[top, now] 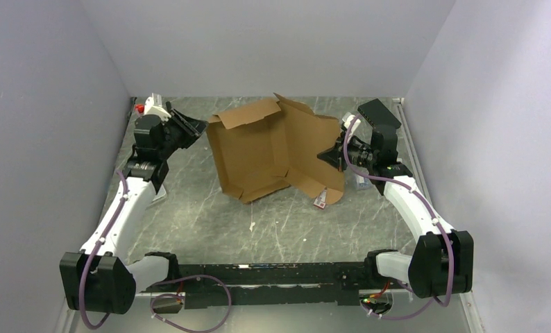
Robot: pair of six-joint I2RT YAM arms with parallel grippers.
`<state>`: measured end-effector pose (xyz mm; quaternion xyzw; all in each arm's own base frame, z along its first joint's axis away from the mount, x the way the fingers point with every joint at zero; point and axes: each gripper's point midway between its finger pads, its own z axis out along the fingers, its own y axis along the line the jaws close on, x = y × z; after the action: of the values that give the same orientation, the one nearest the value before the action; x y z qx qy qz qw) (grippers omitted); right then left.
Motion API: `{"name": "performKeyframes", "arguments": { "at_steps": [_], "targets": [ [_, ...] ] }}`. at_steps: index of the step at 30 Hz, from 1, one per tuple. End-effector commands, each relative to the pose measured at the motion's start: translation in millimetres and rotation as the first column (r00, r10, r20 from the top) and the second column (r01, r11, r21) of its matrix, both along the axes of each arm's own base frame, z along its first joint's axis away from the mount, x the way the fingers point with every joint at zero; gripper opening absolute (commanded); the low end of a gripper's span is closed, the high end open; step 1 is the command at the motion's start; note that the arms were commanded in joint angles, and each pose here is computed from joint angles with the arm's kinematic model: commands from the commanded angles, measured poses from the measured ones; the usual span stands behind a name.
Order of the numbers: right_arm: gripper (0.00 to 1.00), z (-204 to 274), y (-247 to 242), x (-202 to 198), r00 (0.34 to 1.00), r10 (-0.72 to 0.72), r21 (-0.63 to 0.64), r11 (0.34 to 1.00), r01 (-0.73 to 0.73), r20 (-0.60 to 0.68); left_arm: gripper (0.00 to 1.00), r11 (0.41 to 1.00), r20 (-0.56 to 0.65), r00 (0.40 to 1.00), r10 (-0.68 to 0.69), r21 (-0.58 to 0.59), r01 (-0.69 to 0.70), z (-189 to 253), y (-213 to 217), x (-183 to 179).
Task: Fold the paper box
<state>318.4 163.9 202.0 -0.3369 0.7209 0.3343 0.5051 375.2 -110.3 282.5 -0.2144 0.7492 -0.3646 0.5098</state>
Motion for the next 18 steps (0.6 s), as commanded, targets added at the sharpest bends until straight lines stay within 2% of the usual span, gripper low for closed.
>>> {"name": "performKeyframes", "arguments": {
  "at_steps": [1,14,16,18],
  "targets": [
    [0.0,9.0,11.5,-13.1,0.997,0.078,0.038,0.996,-0.078,0.003,0.32,0.998,0.045,0.999,0.003,0.065,-0.006,16.2,1.7,6.7],
    [0.0,12.1,11.4,-13.8,0.997,0.074,0.048,0.996,-0.074,0.007,0.26,0.981,0.064,0.998,0.023,0.192,-0.035,23.9,6.2,6.8],
    [0.0,11.8,11.4,-13.4,0.997,0.073,0.049,0.996,-0.073,0.005,0.29,0.984,0.071,0.997,0.012,0.178,-0.025,24.2,3.7,5.3],
    [0.0,11.3,11.2,-13.6,0.997,0.073,0.049,0.996,-0.073,0.004,0.36,0.989,0.065,0.998,0.0,0.148,-0.009,24.1,-0.8,5.4]
  ]
}}
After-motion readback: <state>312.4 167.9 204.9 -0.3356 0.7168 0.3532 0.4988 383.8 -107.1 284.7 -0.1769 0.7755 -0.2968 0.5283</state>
